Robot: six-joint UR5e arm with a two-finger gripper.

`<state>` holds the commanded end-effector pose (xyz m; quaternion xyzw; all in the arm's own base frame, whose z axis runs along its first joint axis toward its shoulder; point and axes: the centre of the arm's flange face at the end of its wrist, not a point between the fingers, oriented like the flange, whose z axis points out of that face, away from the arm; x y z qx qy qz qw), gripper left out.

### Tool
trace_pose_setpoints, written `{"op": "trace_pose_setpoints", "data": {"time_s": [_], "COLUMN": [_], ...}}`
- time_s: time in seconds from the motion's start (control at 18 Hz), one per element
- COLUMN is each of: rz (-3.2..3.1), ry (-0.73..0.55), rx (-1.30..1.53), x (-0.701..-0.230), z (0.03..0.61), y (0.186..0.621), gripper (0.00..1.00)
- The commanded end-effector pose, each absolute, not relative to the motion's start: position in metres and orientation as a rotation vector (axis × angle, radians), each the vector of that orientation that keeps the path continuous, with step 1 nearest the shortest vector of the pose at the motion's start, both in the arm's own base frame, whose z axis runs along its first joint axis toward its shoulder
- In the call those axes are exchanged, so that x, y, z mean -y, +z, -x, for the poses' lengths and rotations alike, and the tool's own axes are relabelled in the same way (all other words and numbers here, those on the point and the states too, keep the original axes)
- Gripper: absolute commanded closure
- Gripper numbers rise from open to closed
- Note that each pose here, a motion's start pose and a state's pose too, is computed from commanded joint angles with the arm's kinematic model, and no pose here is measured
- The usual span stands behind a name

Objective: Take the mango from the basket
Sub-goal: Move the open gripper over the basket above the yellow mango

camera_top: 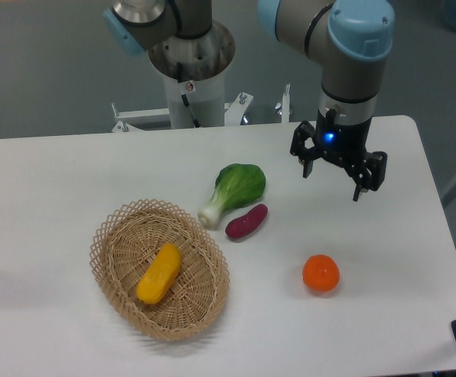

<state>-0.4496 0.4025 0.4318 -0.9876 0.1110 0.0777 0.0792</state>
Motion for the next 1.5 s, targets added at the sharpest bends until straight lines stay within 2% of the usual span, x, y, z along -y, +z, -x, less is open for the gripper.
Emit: {"op": "trace_pose_setpoints", "data": {"time_s": [0.44,0.67,0.89,1.0,1.28,1.5], "rz": [2.953,2.950,2.945,2.930,2.921,2.851], "ry": [0.204,0.175,0.108,0.110,0.066,0.094], "rx": [-0.339,-0.235,-0.097,-0.060,0.036,0.164], "x": [-0.405,-0.409,-0.435,-0.462,-0.502,-0.548], "z": [0.439,0.430,0.404,0.382,0.332,0.300], "y": [0.420,0.417,0.405,0.398,0.356,0.331], "gripper": [0.00,0.00,0.00,0.00,0.00,0.00]}}
